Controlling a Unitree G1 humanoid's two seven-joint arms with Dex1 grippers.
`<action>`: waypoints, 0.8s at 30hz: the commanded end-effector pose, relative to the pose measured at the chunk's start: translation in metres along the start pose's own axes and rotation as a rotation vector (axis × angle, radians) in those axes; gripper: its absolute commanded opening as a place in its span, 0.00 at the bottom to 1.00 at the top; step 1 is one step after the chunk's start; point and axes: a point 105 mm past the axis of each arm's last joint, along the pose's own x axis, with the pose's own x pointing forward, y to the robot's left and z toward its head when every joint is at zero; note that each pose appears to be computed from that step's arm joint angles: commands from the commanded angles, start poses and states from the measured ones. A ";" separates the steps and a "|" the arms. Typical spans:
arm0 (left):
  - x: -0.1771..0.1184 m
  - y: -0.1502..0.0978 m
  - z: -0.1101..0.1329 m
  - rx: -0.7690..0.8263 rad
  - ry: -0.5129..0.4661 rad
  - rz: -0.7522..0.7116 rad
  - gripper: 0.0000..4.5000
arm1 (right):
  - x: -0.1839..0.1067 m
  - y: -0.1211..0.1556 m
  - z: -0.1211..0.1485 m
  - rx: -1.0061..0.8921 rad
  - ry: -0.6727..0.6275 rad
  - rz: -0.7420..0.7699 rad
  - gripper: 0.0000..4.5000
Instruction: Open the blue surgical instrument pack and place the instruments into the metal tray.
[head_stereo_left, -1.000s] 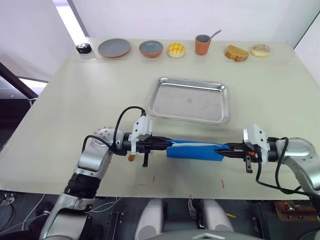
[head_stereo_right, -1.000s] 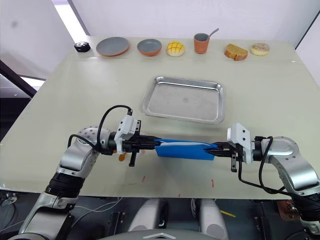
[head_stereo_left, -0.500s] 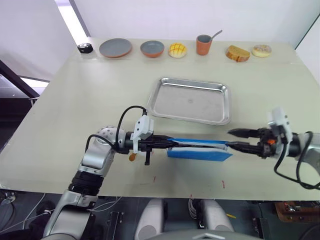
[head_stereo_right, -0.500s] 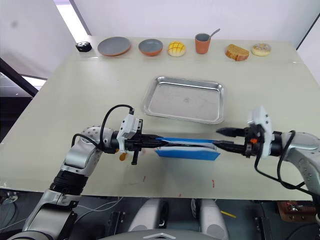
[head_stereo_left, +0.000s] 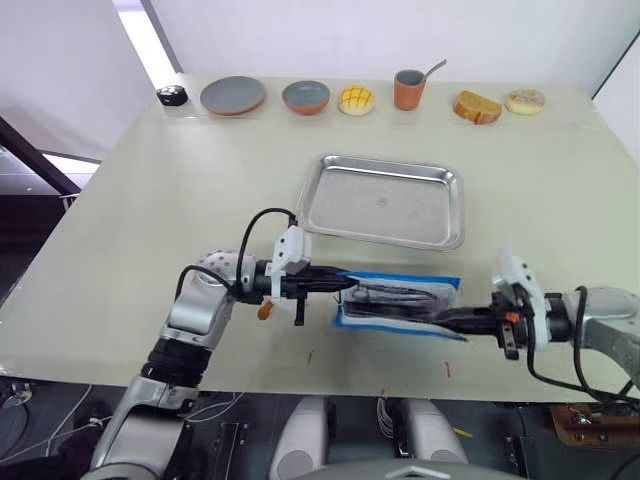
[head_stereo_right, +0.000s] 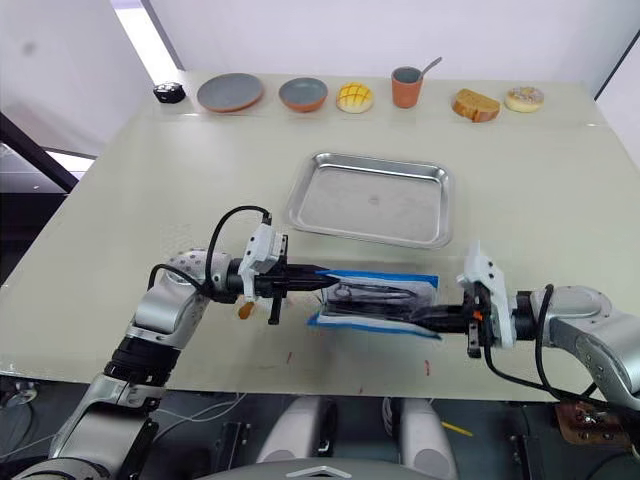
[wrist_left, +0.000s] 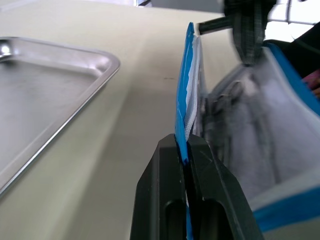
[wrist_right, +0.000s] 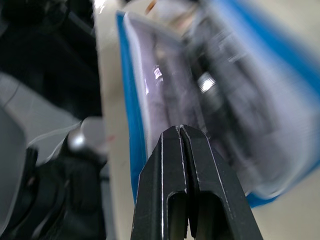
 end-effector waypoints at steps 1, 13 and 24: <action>0.006 0.007 0.001 0.016 0.018 0.030 0.00 | 0.006 0.013 -0.009 -0.042 0.045 0.042 0.01; 0.021 0.022 -0.023 -0.038 0.155 0.071 0.00 | 0.022 0.019 -0.042 -0.036 0.121 -0.001 0.01; 0.027 0.027 -0.039 -0.064 0.262 0.054 0.00 | 0.020 0.012 -0.045 -0.124 0.131 -0.056 0.01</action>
